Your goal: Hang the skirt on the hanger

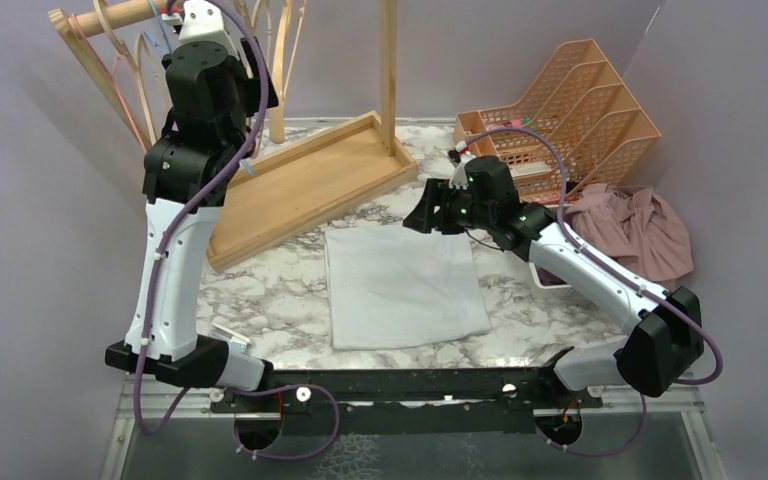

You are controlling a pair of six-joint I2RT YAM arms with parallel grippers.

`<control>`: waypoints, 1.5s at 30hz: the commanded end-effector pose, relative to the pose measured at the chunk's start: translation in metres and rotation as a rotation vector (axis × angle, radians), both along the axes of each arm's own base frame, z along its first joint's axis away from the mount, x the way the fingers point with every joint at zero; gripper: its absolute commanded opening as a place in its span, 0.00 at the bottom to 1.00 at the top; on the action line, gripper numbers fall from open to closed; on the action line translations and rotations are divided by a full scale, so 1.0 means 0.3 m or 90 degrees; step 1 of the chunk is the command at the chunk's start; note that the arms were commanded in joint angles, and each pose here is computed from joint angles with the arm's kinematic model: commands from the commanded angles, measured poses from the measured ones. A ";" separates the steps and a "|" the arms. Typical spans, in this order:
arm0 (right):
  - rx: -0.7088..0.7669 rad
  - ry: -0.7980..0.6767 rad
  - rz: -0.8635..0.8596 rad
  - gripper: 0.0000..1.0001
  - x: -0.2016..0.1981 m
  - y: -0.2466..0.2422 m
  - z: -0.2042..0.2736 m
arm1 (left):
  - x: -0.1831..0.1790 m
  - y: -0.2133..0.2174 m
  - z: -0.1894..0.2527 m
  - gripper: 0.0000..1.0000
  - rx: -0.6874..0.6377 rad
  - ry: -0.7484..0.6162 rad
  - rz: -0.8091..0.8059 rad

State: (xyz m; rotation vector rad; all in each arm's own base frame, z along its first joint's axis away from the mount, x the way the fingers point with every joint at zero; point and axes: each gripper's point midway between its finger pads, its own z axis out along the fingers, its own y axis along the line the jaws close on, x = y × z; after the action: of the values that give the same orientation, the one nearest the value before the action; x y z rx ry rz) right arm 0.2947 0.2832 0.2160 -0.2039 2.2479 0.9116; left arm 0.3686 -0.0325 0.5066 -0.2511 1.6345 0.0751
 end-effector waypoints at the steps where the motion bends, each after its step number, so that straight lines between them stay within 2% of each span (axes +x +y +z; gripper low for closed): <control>1: -0.014 0.011 0.007 0.64 -0.006 -0.001 -0.029 | -0.008 0.064 -0.005 0.77 -0.059 0.021 -0.009; 5: -0.023 0.021 0.016 0.64 -0.005 0.004 -0.046 | -0.023 0.135 0.022 0.69 -0.095 0.009 0.016; 8: -0.028 0.027 0.019 0.64 -0.002 0.007 -0.057 | -0.029 0.187 0.029 0.69 -0.100 0.006 0.043; 15: -0.036 0.031 0.027 0.64 0.016 0.023 -0.068 | 0.012 0.273 -0.096 0.69 -0.128 0.067 0.088; 22: -0.041 0.031 0.029 0.64 0.031 0.032 -0.078 | 0.082 0.273 -0.179 0.68 -0.143 0.109 0.058; 25: -0.041 0.030 0.031 0.64 0.035 0.036 -0.078 | 0.099 0.282 -0.203 0.59 -0.140 0.119 0.060; 28: -0.042 0.027 0.028 0.64 0.040 0.035 -0.075 | 0.102 0.297 -0.205 0.43 -0.129 0.119 0.073; 33: -0.043 0.025 0.027 0.64 0.042 0.034 -0.069 | 0.077 0.291 -0.129 0.01 -0.097 0.085 0.050; 45: -0.039 0.017 0.022 0.64 0.027 0.019 -0.029 | -0.035 0.231 0.055 0.00 -0.058 -0.011 -0.022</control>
State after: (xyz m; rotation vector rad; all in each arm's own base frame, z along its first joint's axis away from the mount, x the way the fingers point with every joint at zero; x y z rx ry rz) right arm 0.3065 0.2907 0.1916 -0.2443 2.3288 0.8598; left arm 0.3801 0.0461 0.4662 -0.3913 1.7873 0.0108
